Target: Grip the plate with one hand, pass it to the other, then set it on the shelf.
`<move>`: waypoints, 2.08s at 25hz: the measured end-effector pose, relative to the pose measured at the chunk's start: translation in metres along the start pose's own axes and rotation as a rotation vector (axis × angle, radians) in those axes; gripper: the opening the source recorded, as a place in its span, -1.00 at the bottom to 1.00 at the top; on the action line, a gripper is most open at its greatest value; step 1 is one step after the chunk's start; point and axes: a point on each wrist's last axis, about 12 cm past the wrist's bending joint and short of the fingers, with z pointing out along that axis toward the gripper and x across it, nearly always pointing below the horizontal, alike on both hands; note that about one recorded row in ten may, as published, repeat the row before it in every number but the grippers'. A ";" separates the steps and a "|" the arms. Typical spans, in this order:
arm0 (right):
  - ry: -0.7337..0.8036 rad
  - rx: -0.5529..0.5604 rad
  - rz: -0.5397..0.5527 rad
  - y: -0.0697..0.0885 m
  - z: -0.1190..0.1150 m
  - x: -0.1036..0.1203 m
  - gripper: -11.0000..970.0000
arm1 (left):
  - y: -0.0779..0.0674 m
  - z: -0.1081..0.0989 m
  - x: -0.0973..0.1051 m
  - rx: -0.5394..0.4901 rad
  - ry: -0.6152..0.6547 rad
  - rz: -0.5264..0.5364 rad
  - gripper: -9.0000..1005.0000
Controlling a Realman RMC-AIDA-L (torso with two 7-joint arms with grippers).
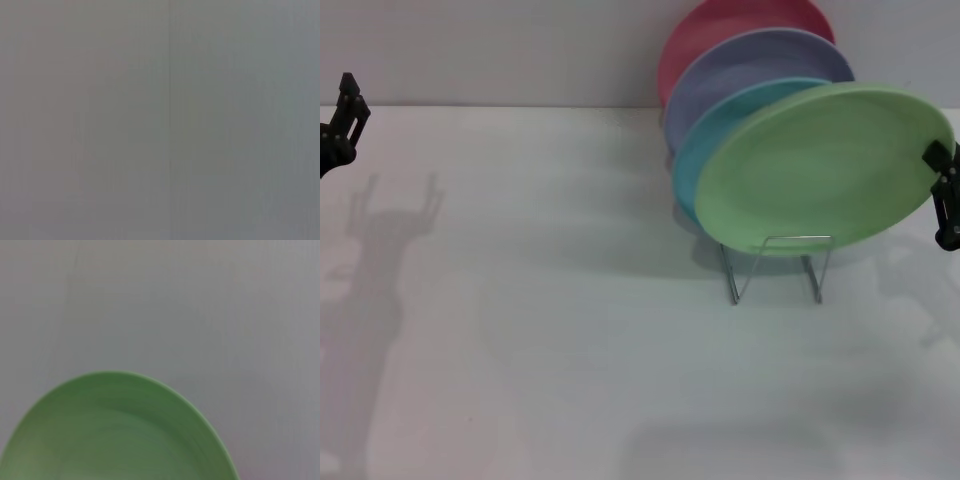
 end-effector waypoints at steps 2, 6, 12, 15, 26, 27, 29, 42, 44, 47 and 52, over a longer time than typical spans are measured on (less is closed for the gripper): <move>0.005 0.002 -0.001 0.001 -0.001 0.001 -0.94 | -0.001 0.000 0.000 0.004 0.002 0.001 0.61; 0.017 0.003 0.001 0.002 -0.003 0.003 -0.94 | -0.003 0.000 0.001 0.012 0.005 0.001 0.61; 0.031 0.004 0.005 0.004 -0.005 0.007 -0.94 | -0.004 -0.001 0.001 0.016 0.004 0.001 0.61; 0.041 0.006 0.004 0.006 -0.007 0.009 -0.92 | -0.005 -0.001 0.001 0.020 0.002 0.000 0.61; 0.087 0.001 -0.015 0.012 -0.011 0.018 -0.76 | -0.010 0.001 0.001 0.035 0.004 0.001 0.61; 0.088 -0.001 -0.016 0.013 -0.011 0.018 -0.75 | -0.011 0.001 0.001 0.038 0.003 0.001 0.61; 0.095 -0.002 -0.015 0.013 -0.011 0.019 -0.69 | -0.013 0.002 0.002 0.046 0.005 0.004 0.61; -0.054 0.016 -0.002 0.016 -0.028 0.001 0.03 | -0.010 0.002 0.009 0.044 0.027 0.022 0.61; -0.080 0.128 0.008 0.009 -0.041 -0.002 0.20 | -0.009 0.003 0.011 0.046 0.031 0.028 0.61; -0.084 0.234 0.014 0.002 -0.055 -0.003 0.47 | -0.009 0.003 0.012 0.046 0.034 0.034 0.61; -0.090 0.649 0.053 -0.025 -0.101 0.000 0.60 | -0.002 -0.002 0.021 0.037 0.027 0.070 0.61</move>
